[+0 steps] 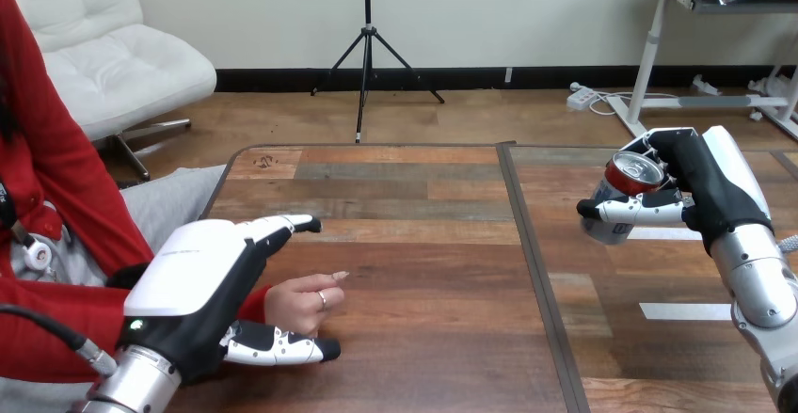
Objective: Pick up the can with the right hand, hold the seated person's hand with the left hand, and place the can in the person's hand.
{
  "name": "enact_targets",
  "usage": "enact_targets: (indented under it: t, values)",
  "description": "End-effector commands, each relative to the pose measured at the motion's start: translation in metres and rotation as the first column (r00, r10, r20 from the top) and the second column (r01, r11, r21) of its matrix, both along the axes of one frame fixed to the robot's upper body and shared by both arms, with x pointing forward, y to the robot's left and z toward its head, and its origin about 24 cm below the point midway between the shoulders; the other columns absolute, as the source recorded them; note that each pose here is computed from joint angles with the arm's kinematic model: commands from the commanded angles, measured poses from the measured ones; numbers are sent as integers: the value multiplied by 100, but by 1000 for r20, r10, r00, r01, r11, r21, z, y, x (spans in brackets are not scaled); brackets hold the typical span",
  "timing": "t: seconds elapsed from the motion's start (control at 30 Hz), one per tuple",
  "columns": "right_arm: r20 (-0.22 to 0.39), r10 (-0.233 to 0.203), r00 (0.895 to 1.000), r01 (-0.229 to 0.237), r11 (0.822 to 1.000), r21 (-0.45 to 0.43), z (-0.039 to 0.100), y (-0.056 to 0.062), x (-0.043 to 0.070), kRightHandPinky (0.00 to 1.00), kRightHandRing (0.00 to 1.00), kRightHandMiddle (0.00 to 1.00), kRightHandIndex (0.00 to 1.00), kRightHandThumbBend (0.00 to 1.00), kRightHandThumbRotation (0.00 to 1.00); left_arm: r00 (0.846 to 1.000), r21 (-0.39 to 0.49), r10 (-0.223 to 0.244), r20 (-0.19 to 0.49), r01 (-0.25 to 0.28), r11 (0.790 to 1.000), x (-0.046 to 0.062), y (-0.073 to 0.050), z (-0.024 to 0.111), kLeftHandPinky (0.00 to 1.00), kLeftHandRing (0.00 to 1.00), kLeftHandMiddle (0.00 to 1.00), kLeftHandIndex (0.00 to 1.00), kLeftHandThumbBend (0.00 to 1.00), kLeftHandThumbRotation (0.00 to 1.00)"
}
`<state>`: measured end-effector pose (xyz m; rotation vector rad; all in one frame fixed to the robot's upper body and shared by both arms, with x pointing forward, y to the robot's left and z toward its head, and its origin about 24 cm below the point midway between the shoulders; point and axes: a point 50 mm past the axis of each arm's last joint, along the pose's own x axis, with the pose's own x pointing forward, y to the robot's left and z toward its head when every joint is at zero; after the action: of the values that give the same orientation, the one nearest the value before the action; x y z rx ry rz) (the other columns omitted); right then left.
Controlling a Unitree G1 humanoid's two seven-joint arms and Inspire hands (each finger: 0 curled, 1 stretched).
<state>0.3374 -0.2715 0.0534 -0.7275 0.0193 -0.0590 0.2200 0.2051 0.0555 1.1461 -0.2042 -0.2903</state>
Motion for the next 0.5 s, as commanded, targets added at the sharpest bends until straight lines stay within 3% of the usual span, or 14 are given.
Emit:
enact_targets:
  t: [0.0, 0.47]
  values:
    - [133, 38, 990, -39, 999, 5, 33, 5, 13, 31, 36, 46, 46, 83, 0, 998, 44, -14, 65, 11, 999, 14, 0, 15, 70, 81, 83, 81, 100, 38]
    - [140, 42, 989, -43, 999, 4, 33, 6, 12, 31, 35, 44, 45, 83, 0, 1000, 92, 12, 2, -12, 996, 19, 5, 5, 72, 81, 83, 82, 100, 38]
